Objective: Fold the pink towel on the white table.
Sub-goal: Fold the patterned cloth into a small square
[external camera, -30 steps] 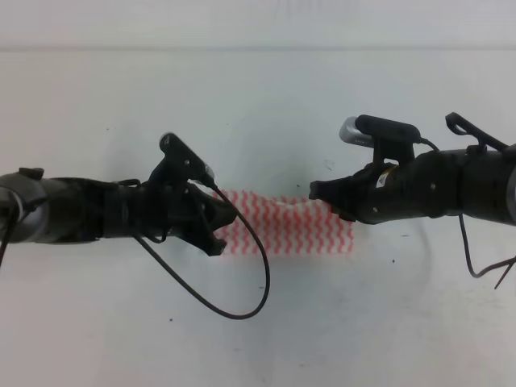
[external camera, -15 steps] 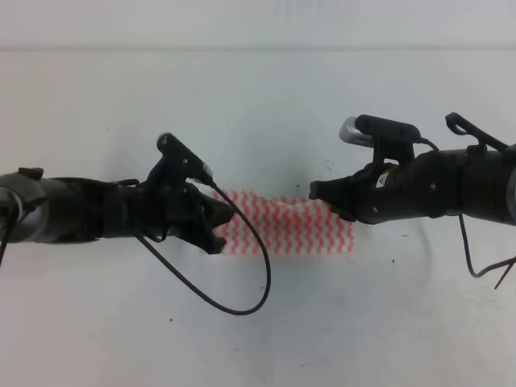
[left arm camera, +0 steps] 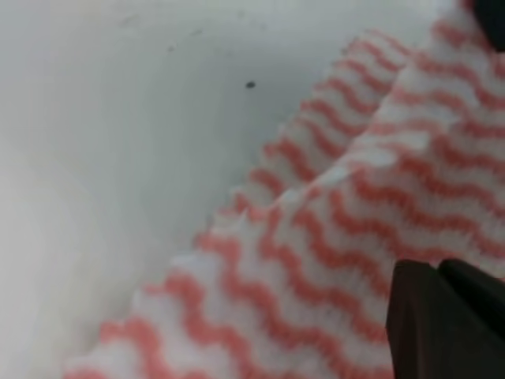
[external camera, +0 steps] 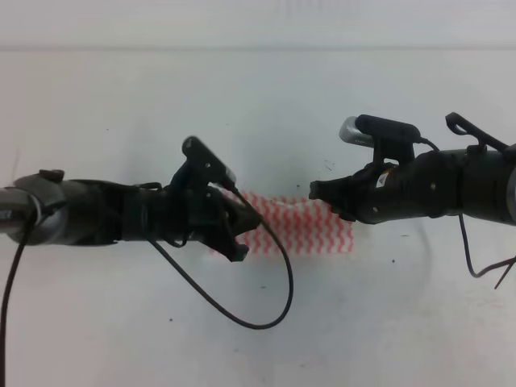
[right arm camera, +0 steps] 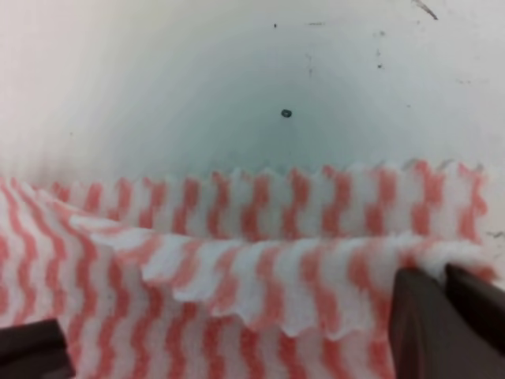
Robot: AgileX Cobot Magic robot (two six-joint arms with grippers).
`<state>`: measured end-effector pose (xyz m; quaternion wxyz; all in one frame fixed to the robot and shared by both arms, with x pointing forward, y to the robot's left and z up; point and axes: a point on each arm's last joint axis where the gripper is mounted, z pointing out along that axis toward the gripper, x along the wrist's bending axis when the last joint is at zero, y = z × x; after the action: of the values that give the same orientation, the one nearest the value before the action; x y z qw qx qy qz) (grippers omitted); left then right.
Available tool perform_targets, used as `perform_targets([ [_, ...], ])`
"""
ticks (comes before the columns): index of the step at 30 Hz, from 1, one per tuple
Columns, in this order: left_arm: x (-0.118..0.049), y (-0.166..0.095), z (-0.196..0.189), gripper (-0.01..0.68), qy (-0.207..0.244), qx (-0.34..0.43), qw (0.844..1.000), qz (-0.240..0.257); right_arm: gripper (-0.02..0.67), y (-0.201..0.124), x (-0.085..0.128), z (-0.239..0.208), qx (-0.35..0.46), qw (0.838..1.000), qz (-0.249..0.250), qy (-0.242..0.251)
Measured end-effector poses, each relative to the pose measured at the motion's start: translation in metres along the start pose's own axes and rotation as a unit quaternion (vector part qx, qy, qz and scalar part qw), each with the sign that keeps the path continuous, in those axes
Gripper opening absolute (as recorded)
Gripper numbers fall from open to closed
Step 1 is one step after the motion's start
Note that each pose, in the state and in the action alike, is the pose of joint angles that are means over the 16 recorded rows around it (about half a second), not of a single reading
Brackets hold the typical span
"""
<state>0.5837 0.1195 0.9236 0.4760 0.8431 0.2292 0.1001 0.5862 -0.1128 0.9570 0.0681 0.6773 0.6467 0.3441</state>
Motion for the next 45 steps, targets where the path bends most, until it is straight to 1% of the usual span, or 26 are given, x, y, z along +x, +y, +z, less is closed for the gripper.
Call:
perform_targets([
  [8,-0.003,0.009,0.007,-0.003,0.005,-0.001,1.000,0.018,-0.016,0.000,0.000,0.000,-0.001,1.000,0.000,0.000],
  [15,-0.008,0.009,0.020,-0.003,-0.010,0.001,1.000,0.026,-0.016,0.000,0.000,-0.001,-0.001,1.000,-0.001,0.001],
  [23,-0.012,0.008,0.041,-0.003,-0.037,-0.002,0.999,0.035,-0.016,0.000,0.000,-0.001,-0.001,1.000,-0.001,0.001],
  [30,-0.010,0.014,0.050,-0.003,-0.037,-0.010,0.998,0.044,-0.016,0.000,0.000,-0.001,-0.001,1.000,-0.001,0.000],
  [38,-0.007,0.018,0.052,-0.003,-0.031,-0.013,0.998,0.049,-0.015,0.000,0.000,-0.001,0.000,1.000,-0.001,0.000],
  [42,-0.006,0.020,0.052,-0.003,-0.028,-0.013,0.998,0.051,0.004,0.000,0.000,-0.001,0.000,1.000,-0.001,0.000],
  [45,-0.006,0.020,0.052,-0.003,-0.026,-0.013,0.998,0.052,0.032,0.000,0.000,-0.001,0.000,1.000,-0.001,0.000],
])
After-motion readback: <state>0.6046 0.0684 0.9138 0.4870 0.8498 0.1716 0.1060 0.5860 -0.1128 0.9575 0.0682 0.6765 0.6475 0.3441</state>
